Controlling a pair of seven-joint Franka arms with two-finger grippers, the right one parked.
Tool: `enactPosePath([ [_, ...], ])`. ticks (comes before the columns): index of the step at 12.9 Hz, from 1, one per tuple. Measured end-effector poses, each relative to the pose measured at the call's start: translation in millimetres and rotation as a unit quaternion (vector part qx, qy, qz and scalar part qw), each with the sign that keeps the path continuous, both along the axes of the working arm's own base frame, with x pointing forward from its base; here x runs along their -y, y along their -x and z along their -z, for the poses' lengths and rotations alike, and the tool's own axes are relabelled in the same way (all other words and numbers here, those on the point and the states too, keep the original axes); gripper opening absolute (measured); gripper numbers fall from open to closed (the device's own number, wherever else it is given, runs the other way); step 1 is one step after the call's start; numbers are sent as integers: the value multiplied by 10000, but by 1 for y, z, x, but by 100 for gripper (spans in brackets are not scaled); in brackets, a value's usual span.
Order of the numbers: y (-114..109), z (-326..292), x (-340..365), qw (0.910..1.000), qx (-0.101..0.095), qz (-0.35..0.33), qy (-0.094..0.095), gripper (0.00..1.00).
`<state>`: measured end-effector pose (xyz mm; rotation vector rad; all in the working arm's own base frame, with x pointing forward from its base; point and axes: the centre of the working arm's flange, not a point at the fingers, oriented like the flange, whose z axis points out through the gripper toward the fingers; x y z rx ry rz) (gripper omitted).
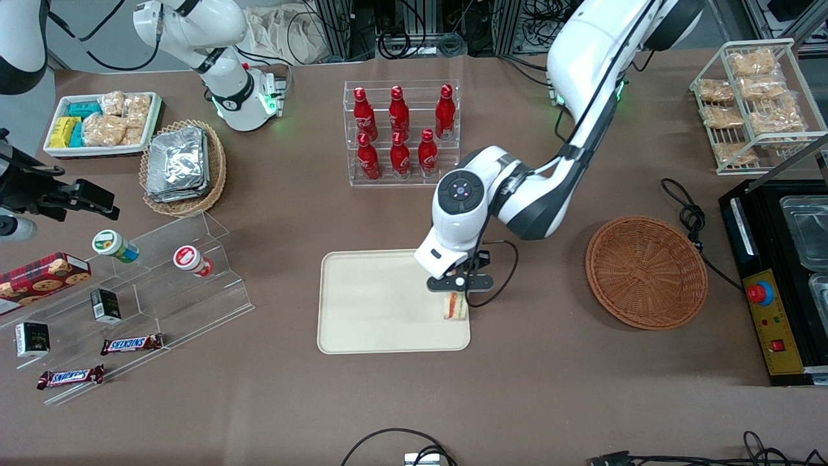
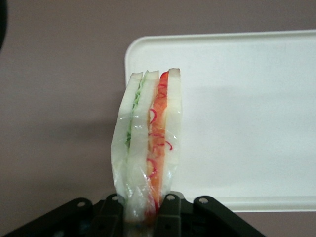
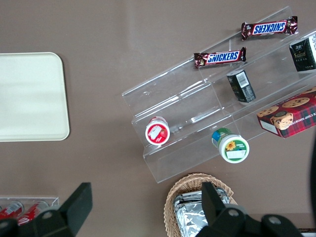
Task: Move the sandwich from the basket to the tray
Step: 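Lower the sandwich onto the tray and open the left gripper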
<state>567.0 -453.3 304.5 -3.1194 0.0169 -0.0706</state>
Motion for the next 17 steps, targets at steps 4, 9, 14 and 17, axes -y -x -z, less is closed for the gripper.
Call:
enactPosePath([
  [4,13,40,19,9999,-128,63,-34,19],
  [9,20,75,24,9994,-28,67,-338,23],
  [14,19,79,25,9996,13,45,-295,44],
  [17,16,74,26,9995,76,-177,-240,76],
])
